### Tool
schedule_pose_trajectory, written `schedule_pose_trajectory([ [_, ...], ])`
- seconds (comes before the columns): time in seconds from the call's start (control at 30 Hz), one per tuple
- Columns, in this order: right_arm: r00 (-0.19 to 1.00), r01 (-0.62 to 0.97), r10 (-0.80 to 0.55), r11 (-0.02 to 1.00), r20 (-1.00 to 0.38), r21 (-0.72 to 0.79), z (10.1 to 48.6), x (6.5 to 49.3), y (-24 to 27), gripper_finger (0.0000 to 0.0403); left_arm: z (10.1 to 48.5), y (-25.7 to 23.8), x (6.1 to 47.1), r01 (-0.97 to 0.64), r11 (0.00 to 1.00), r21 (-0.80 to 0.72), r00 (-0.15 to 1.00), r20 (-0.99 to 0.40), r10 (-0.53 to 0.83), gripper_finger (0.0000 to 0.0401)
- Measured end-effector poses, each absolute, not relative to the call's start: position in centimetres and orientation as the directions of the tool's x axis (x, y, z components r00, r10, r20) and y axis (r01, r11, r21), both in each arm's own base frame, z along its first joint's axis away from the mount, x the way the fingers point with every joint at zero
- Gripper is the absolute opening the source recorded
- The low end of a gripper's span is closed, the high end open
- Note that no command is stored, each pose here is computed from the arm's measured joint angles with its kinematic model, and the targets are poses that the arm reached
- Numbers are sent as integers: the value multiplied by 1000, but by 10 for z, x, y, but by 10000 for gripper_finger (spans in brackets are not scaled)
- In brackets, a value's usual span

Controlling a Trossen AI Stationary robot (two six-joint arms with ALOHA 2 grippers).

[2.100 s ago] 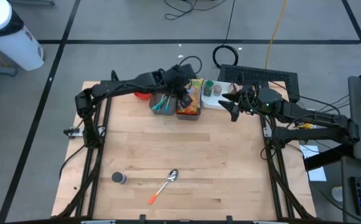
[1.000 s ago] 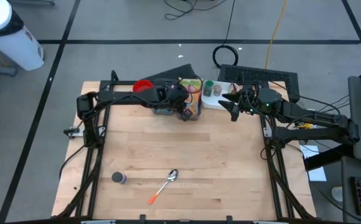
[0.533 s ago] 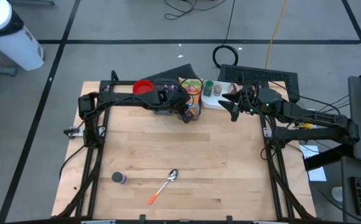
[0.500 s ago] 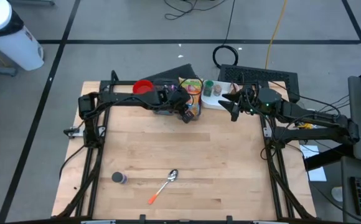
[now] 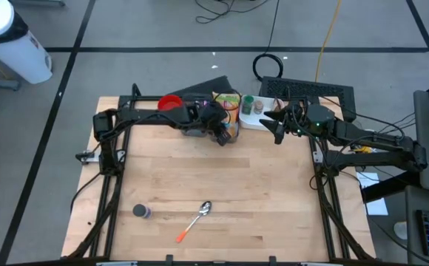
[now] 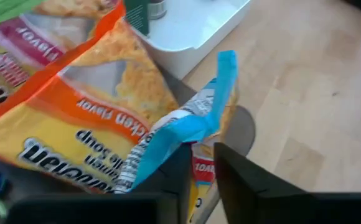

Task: Pick & Place Food Item
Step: Put the blue noodle pack into the right black bin, then put the white and orange spoon into the left black bin

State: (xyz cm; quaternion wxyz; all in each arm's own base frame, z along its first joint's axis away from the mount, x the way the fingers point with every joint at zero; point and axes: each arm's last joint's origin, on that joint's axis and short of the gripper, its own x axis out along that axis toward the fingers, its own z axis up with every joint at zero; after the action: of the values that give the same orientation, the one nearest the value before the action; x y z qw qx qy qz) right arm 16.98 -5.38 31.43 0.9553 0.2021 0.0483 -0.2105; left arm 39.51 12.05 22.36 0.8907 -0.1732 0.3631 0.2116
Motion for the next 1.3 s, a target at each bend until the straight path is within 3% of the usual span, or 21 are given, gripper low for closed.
schedule_pose_trajectory([
  [0.2,906,422,-382,830,-180,365,314,170,-54,210,234,132,389,-492,853,-175,671,-700,243,152],
  [0.37,906,422,-382,830,-180,365,314,170,-54,210,274,144,370,-448,880,-155,735,-624,264,193],
  [0.57,906,422,-382,830,-180,365,314,170,-54,210,349,142,333,-375,921,-111,830,-483,280,213],
  [0.83,908,418,-378,816,-180,399,314,171,-54,210,426,100,254,-253,955,-153,909,-375,180,214],
  [1.13,903,423,-368,669,-223,611,294,188,-57,210,434,46,197,-148,970,-191,895,-442,50,214],
  [1.3,957,227,-285,642,-47,732,261,207,-42,210,409,21,186,-72,959,-275,909,-413,-50,214],
])
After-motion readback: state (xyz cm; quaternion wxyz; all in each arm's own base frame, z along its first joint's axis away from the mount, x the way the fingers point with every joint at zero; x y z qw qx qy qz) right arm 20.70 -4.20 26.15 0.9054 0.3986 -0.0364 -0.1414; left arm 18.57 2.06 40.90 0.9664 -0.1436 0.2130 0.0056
